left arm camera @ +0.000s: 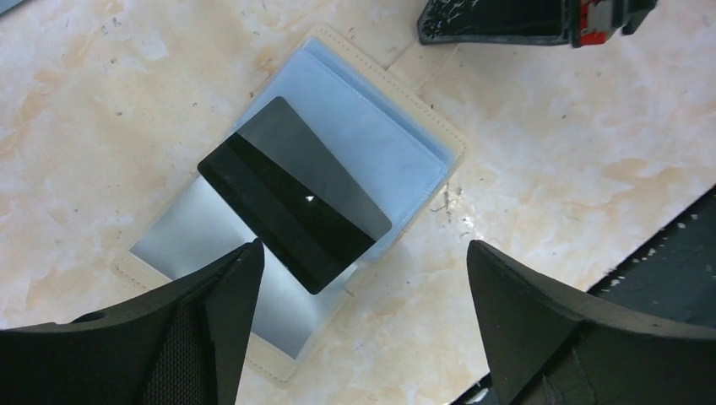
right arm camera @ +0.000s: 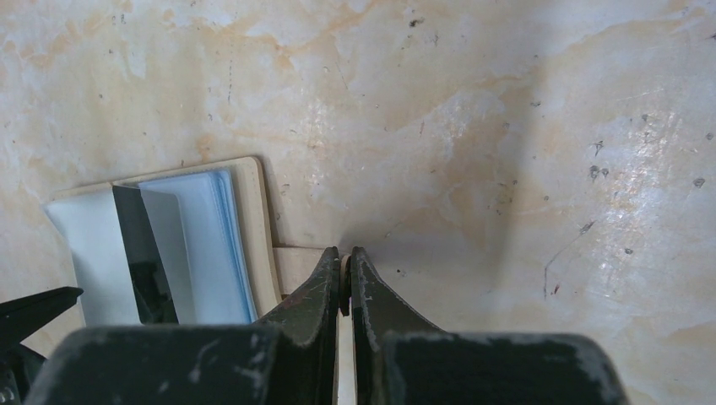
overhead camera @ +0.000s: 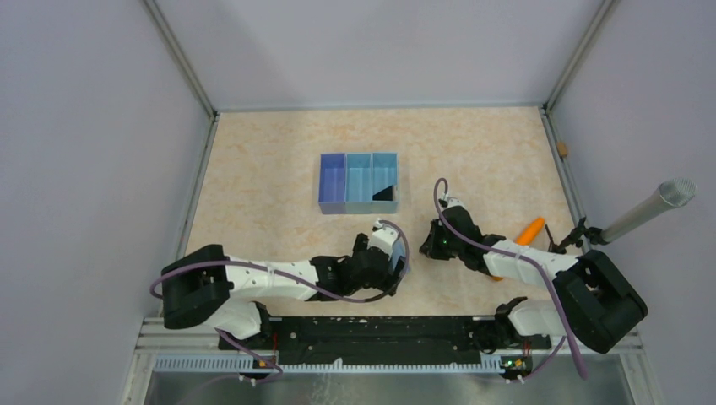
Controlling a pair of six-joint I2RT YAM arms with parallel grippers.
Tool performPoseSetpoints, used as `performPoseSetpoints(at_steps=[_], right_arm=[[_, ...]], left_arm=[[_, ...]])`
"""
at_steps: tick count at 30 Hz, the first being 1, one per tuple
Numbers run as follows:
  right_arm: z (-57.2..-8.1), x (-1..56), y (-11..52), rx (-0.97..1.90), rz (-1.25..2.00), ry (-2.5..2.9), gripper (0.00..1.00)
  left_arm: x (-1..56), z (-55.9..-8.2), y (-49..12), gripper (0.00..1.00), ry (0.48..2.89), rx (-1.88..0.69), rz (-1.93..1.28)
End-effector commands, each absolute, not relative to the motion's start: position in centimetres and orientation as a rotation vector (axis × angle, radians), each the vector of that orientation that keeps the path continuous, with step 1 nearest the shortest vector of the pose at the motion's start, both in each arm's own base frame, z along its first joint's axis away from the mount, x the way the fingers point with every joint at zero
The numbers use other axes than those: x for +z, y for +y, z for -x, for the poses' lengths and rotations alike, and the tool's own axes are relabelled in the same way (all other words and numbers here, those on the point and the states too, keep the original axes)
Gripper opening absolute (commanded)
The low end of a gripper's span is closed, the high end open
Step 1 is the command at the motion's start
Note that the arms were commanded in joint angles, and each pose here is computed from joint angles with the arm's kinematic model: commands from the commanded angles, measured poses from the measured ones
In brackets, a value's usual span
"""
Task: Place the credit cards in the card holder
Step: Insert the credit card into the card holder.
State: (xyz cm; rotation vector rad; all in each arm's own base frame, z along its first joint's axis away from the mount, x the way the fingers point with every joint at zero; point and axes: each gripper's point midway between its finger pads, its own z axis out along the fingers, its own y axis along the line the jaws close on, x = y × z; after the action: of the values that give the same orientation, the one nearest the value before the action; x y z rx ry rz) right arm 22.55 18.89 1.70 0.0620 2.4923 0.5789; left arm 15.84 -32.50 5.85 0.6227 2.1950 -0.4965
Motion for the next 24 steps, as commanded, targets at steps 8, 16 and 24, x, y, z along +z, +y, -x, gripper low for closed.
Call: performPoseSetpoints(at_steps=[8,16,24], right_arm=[[-18.8,-2.1,16.0,0.426,-0.062,2.686,0.0],[-19.0,-2.1,16.2,0.429,-0.053,2.687,0.0],[-19.0,-2.1,16.2,0.432,-0.049,2.685,0.0]], left_arm=[[6.6,-15.1,-32.3,0.91,2.462,-0.782,-0.324],[5.7,-15.4,-32.2,0.91,2.549,-0.845,-0.096],[4.1,-15.3,-32.2,0.91,2.608,-0.83,-0.022]])
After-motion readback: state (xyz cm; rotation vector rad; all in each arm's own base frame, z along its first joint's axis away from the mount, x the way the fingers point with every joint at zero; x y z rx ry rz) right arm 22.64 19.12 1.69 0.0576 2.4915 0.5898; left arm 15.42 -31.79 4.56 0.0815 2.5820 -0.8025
